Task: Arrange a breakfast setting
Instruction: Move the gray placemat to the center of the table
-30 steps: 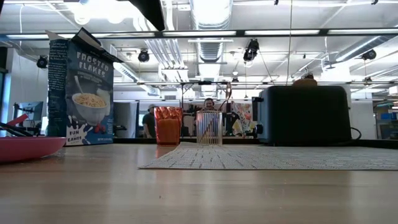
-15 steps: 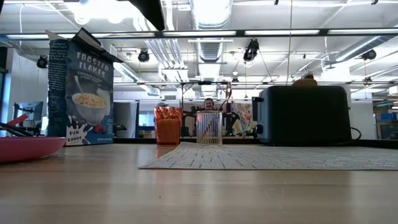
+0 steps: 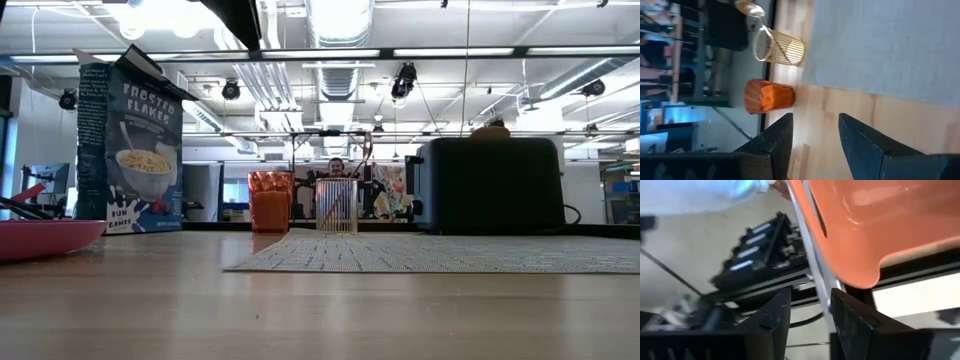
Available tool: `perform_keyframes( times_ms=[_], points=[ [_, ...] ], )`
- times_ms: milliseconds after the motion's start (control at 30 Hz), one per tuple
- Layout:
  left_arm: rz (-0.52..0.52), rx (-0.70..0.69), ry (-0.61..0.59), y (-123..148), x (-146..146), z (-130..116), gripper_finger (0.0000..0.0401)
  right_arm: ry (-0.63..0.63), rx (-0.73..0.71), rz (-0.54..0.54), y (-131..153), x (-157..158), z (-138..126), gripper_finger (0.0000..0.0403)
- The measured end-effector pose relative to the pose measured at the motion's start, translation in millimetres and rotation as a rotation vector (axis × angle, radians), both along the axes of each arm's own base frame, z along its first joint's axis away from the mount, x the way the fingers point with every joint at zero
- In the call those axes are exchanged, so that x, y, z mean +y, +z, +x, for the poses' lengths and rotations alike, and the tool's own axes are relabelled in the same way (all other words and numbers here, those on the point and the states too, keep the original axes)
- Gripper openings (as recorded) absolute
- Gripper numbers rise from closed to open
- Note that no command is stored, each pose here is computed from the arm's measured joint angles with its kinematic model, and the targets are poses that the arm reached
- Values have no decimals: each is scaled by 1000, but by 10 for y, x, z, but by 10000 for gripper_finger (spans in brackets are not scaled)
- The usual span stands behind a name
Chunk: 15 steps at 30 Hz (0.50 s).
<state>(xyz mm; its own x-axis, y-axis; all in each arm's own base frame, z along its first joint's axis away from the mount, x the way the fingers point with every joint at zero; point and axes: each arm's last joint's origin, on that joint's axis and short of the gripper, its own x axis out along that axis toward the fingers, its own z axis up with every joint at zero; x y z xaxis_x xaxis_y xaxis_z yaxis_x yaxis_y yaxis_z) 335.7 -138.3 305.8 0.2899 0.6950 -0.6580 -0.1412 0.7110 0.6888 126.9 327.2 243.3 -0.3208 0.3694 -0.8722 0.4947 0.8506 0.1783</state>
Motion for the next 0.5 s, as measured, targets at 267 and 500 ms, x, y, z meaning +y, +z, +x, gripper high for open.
perform_keyframes(
  times_ms=[267, 500],
  points=[
    [-196, 21, 6, 188, 28, -158, 142, -73, -269, -71, 249, -187, 2, 109],
    [-394, 119, -44, 133, -104, -220, 142, -38, -639, -279, 369, -456, 185, 100]
  ],
)
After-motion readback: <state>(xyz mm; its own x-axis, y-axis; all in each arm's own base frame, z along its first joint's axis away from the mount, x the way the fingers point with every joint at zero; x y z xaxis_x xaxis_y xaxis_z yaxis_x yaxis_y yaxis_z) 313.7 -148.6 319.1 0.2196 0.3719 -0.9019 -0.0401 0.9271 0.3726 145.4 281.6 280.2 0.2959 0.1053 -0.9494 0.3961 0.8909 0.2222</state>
